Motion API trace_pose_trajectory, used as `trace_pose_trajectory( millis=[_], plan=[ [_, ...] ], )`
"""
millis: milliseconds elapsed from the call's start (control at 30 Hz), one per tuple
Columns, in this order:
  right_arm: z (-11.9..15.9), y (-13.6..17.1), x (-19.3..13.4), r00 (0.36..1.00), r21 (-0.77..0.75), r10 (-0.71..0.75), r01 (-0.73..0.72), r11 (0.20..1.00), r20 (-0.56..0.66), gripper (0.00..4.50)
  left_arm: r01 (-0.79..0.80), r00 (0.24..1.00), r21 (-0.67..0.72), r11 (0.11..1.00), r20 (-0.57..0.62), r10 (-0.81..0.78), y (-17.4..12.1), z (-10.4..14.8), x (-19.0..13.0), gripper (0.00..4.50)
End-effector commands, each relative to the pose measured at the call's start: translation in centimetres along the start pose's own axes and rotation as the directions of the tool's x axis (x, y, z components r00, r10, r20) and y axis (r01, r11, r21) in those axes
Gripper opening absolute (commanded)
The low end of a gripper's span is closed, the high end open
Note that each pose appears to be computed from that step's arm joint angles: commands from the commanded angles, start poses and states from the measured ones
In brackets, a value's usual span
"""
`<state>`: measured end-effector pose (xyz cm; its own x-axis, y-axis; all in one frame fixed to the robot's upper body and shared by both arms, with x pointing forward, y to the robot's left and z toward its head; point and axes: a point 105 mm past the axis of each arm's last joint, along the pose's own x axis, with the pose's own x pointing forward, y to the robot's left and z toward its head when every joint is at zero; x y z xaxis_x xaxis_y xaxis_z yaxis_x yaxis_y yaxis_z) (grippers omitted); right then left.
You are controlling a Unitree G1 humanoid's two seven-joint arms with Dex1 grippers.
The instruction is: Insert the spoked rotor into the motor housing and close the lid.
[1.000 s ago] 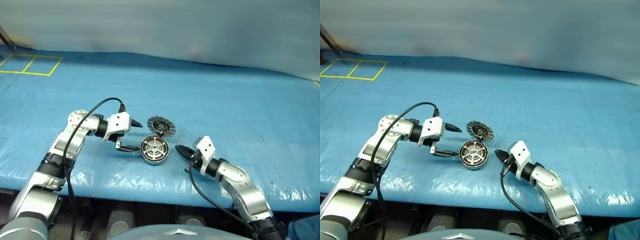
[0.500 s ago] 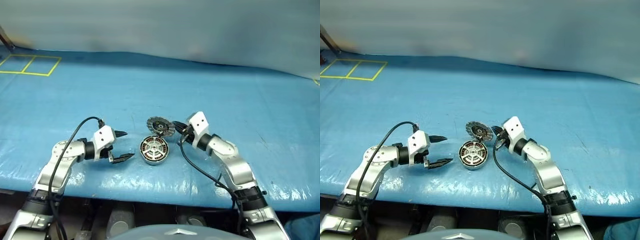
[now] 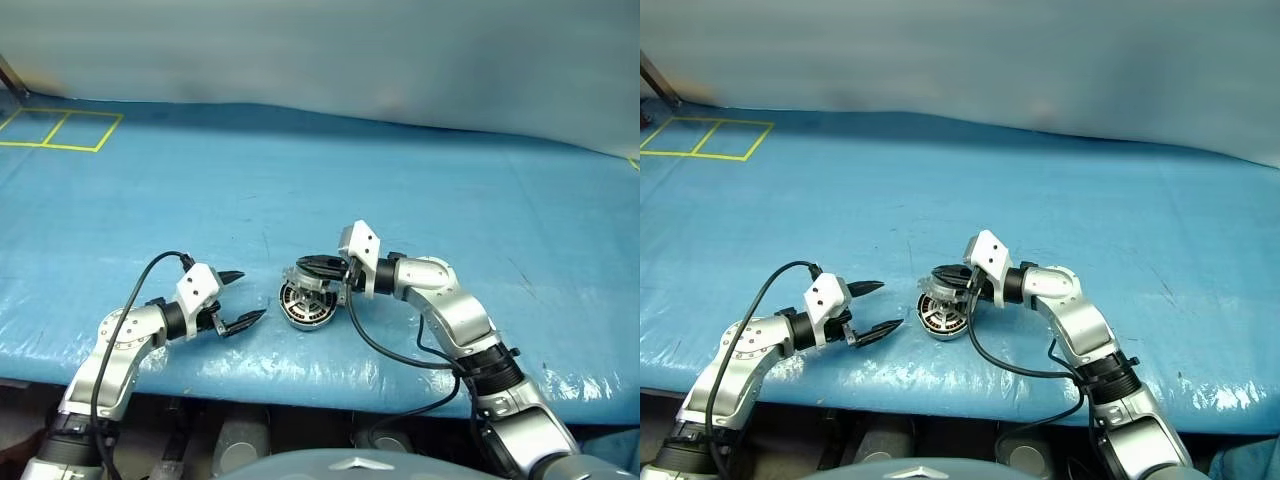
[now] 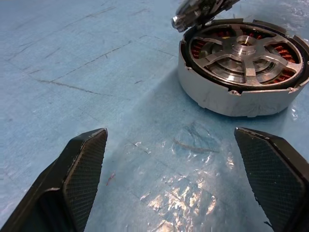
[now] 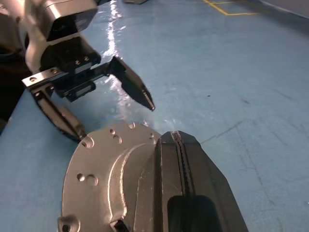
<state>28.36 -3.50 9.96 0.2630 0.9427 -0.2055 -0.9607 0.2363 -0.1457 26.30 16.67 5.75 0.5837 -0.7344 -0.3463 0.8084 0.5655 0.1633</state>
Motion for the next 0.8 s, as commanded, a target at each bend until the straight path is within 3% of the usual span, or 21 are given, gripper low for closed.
trace_pose_trajectory(
  millis=[33,367,767,800],
  plan=[
    [-0.4,1.4,0.0,0.999,-0.050,0.042,-0.044,0.998,-0.034,0.00,-0.012,0.999,0.027,1.000,0.038,0.011,0.1,1.3,-0.2,4.48],
    [-4.5,2.4,0.7,0.989,-0.018,-0.047,0.045,0.999,-0.140,0.00,0.009,0.998,0.021,1.000,0.061,-0.010,-0.5,1.7,1.0,4.48],
    [-5.3,1.4,1.4,0.981,0.076,-0.163,0.171,0.982,-0.102,0.00,0.033,0.995,0.009,0.999,0.094,-0.034,-1.3,2.1,2.1,4.48],
    [-5.3,1.5,1.3,0.983,0.086,-0.156,0.165,0.982,-0.101,0.18,0.032,0.995,0.008,0.999,0.095,-0.033,-1.3,2.1,2.1,4.50]
  ],
)
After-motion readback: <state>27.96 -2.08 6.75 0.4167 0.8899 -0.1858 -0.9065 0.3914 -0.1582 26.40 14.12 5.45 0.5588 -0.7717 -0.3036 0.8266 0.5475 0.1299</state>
